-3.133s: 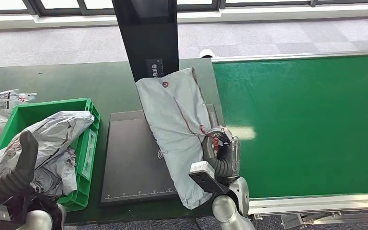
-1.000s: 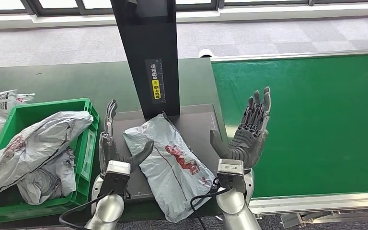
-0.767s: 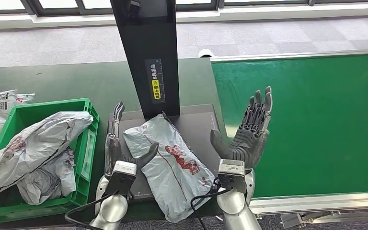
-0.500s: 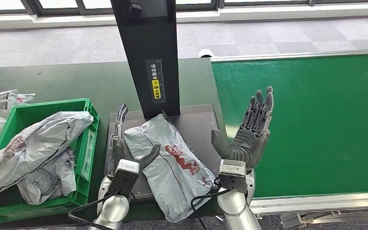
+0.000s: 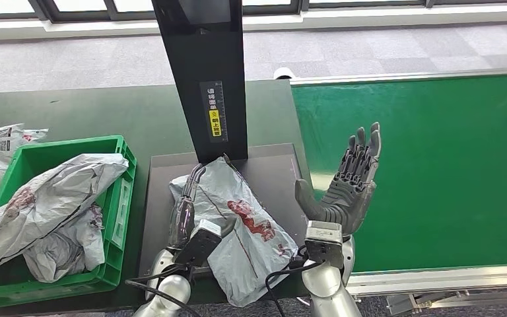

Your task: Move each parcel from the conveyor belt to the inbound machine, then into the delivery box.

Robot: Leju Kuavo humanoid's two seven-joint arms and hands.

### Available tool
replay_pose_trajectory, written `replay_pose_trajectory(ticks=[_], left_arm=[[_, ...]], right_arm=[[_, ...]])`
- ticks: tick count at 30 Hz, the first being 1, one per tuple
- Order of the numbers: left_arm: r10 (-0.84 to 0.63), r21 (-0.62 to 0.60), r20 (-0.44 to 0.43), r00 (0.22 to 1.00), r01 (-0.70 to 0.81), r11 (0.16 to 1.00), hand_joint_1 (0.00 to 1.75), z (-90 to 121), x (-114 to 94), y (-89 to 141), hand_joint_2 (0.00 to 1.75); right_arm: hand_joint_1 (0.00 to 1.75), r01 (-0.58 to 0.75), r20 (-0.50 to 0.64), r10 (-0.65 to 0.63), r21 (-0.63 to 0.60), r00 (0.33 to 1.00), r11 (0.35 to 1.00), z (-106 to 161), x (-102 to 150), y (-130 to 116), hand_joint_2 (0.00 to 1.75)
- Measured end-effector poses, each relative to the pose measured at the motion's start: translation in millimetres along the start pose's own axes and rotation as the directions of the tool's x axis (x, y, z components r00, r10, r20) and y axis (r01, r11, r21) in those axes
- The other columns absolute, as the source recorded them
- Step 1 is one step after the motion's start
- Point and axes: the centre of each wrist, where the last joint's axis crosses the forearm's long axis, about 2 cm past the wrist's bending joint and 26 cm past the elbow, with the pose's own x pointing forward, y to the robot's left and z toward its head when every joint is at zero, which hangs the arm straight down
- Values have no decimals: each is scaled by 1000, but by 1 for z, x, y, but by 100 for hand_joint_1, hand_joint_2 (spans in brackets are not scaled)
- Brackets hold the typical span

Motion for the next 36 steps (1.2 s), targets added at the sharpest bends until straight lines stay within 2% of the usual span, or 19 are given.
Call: replay_pose_trajectory(ticks=[36], left_arm=[[-2,-21,-17,1000,2,1000,0,4,-3,-4,175]], right_arm=[[0,-11,-10,11,-5,1000,1000,2,-2,-3,175]])
